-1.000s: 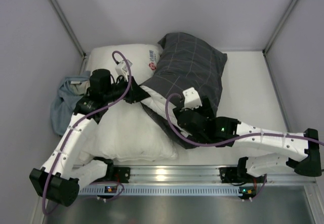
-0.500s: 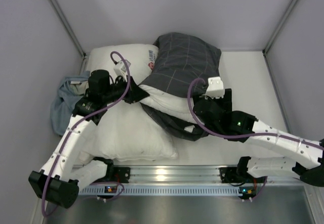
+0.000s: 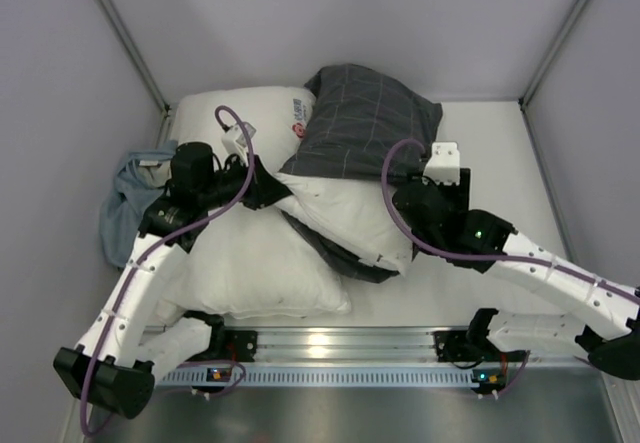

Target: Remove the pillowcase from the pillow

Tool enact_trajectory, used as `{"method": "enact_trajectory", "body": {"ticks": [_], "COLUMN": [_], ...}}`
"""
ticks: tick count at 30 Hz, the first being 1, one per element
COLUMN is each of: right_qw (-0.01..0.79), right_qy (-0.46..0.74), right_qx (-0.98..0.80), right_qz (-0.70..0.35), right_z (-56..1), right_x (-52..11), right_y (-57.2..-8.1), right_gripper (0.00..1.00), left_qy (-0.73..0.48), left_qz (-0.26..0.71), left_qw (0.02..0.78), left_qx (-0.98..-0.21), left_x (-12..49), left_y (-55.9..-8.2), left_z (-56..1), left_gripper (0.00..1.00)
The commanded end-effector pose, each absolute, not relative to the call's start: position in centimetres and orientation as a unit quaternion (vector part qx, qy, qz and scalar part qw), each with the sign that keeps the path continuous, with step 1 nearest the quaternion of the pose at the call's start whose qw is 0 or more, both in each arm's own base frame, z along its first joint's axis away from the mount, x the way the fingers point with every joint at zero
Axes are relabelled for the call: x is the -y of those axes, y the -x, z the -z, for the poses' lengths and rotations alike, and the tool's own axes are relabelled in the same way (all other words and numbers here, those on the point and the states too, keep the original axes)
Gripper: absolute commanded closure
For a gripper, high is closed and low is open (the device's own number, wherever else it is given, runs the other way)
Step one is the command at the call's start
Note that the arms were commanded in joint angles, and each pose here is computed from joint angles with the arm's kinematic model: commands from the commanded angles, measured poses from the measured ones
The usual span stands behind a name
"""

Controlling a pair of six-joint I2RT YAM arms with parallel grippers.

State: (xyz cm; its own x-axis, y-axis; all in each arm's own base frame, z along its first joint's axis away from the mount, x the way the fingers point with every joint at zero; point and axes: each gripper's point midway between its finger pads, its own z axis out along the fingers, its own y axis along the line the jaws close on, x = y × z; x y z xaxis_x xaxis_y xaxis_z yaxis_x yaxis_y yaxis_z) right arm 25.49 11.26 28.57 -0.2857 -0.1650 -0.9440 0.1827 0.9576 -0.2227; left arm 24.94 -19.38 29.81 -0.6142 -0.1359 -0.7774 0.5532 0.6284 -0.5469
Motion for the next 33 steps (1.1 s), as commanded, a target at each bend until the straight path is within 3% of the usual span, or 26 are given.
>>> {"method": "enact_trajectory", "body": {"ticks": [1, 2, 5, 6, 11, 20, 27, 28, 30, 31, 33], "right_qw": [0.597, 0.591, 0.583, 0.587, 0.561, 0.523, 0.499, 0.503, 0.506, 0.52, 0.513], "right_qy": [-0.045, -0.049, -0.045, -0.054, -0.071, -0.134, -0.127, -0.103, -0.073, -0.054, -0.008], "right_qx": [-0.78, -0.782, -0.788, -0.787, -0.81, -0.83, -0.847, -0.851, -0.857, -0.852, -0.858], "right_qz": [0.181, 0.191, 0.194, 0.181, 0.157, 0.138, 0.13, 0.109, 0.062, 0.036, -0.013], "right_z": [-28.8, -28.2, -26.4, -25.9, -20.4, -16.0, -15.9, -16.9, -17.6, -19.4, -20.4], "right_x": [-9.4, -9.1, -9.7, -10.3, -11.5, -10.6, -8.3, -9.1, -10.8, -11.8, -13.9], "right_y": [-26.2, -26.5, -27.6, -28.2, -30.5, -35.4, -36.9, -36.5, -35.6, -34.8, -33.2], "right_gripper": [0.45, 0.51, 0.93, 1.0, 1.0, 1.0, 1.0, 0.98, 0.81, 0.54, 0.34], "left_qy": [-0.15, -0.149, -0.147, -0.145, -0.136, -0.133, -0.152, -0.16, -0.178, -0.2, -0.222], "left_qz": [0.418, 0.417, 0.416, 0.416, 0.42, 0.432, 0.427, 0.437, 0.459, 0.481, 0.498], "left_qw": [0.461, 0.464, 0.475, 0.481, 0.53, 0.604, 0.594, 0.578, 0.544, 0.522, 0.503], "left_qx": [-0.769, -0.767, -0.761, -0.758, -0.724, -0.657, -0.665, -0.67, -0.679, -0.676, -0.67], "left_x": [19.0, 19.0, 18.7, 18.6, 17.8, 15.6, 15.2, 15.7, 16.9, 17.7, 18.6], "left_y": [-23.9, -23.8, -23.4, -23.3, -21.8, -15.6, -13.1, -13.1, -13.7, -13.2, -13.5], "left_z": [-32.6, -32.8, -33.6, -33.9, -38.2, -46.8, -45.8, -45.1, -43.1, -42.4, -40.5], "left_gripper": [1.0, 1.0, 1.0, 1.0, 1.0, 1.0, 1.0, 1.0, 1.0, 1.0, 1.0]}}
